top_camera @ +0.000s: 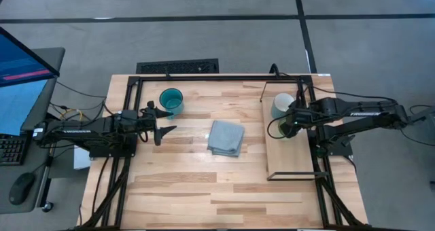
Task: Stack small to large cups/mugs on shelf
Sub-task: Put the blue mug on the shelf
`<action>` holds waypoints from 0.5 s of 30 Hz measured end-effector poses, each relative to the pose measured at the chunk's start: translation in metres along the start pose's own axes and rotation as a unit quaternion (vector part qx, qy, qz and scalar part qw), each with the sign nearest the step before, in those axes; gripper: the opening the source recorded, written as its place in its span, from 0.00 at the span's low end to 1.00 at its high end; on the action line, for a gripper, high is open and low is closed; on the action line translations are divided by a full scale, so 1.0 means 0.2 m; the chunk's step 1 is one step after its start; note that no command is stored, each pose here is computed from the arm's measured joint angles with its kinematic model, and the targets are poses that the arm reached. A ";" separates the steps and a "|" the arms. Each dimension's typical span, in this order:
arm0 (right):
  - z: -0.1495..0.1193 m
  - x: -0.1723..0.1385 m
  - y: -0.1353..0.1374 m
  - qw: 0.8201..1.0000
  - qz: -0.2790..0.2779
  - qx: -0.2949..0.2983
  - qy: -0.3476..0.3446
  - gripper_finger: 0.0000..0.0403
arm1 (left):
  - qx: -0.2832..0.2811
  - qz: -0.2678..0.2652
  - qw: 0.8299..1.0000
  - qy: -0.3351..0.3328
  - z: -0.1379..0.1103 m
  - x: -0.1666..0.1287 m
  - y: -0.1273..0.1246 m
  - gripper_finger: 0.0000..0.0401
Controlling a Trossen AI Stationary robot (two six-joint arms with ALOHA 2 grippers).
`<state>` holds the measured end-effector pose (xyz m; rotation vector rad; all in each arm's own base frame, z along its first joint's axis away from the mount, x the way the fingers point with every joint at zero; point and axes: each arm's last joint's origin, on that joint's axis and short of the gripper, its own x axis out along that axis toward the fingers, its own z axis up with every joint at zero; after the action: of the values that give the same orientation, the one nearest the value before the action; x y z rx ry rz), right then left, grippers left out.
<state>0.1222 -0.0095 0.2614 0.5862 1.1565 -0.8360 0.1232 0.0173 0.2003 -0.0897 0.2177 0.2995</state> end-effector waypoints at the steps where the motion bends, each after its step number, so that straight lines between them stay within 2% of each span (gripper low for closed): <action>1: 0.00 0.00 0.00 1.000 0.001 0.000 -0.001 0.37 | 0.000 0.000 1.000 0.000 0.00 0.00 0.00 0.70; 15: 0.01 -0.04 0.00 1.000 0.020 0.001 0.000 0.36 | 0.000 0.000 1.000 0.001 0.00 0.00 0.00 0.70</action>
<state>0.1230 -0.0088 0.2697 0.6103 1.1408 -0.8028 0.1232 0.0173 0.2002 -0.0896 0.2192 0.2994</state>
